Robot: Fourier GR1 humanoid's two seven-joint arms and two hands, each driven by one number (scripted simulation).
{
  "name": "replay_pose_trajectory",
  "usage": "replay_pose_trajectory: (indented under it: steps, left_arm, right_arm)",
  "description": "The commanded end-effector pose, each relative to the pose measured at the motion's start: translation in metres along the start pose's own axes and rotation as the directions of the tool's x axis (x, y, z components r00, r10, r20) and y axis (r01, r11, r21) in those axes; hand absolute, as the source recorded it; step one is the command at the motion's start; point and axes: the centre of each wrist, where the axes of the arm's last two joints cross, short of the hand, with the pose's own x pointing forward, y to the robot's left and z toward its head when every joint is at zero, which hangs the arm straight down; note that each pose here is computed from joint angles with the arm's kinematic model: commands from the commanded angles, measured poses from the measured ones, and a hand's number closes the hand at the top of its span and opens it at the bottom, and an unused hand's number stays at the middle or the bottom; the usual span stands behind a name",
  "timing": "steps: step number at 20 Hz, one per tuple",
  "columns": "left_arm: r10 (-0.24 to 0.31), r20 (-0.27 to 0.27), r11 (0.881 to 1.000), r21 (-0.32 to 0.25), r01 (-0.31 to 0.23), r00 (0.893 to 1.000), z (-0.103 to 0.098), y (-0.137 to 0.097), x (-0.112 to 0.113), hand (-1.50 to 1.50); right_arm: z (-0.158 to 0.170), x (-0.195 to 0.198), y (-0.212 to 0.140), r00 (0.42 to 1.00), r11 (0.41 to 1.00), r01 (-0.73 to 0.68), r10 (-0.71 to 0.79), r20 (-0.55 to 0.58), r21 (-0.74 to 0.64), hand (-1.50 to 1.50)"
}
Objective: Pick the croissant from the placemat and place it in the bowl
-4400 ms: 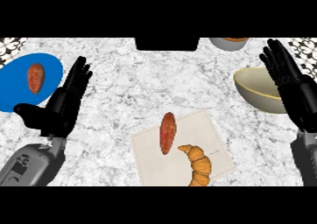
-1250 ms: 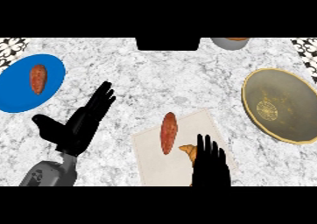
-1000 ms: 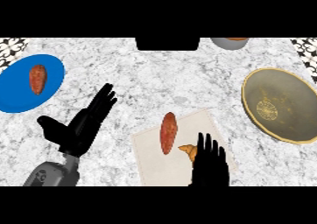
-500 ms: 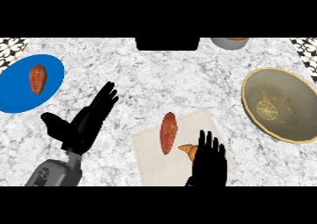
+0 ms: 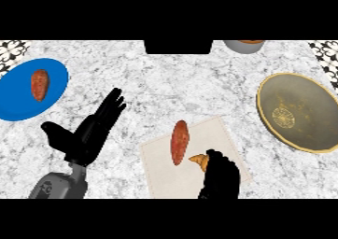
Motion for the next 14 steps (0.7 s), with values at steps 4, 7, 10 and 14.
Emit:
replay_pose_trajectory:
  steps: [4,7,10,14]
  left_arm:
    - [0.005,-0.014,1.000,0.011,-0.005,1.000,-0.002,-0.004,-0.007,0.00]
    - [-0.006,0.008,1.000,0.012,0.006,1.000,0.005,0.002,0.013,0.00]
    - [-0.004,0.010,1.000,-0.005,0.004,1.000,-0.010,0.012,-0.006,0.00]
    - [0.002,0.007,1.000,0.012,-0.002,1.000,-0.005,0.012,-0.011,0.00]
  right_arm:
    - [-0.019,0.007,0.027,0.999,0.998,-0.011,0.009,-0.033,-0.065,1.50]
    - [-0.015,-0.001,0.007,1.000,0.998,0.001,-0.002,-0.018,-0.062,1.50]
    - [-0.018,0.010,0.028,0.999,0.997,-0.043,0.042,-0.004,-0.067,1.50]
    - [-0.006,0.018,0.015,0.998,0.992,-0.055,0.055,-0.004,-0.113,1.50]
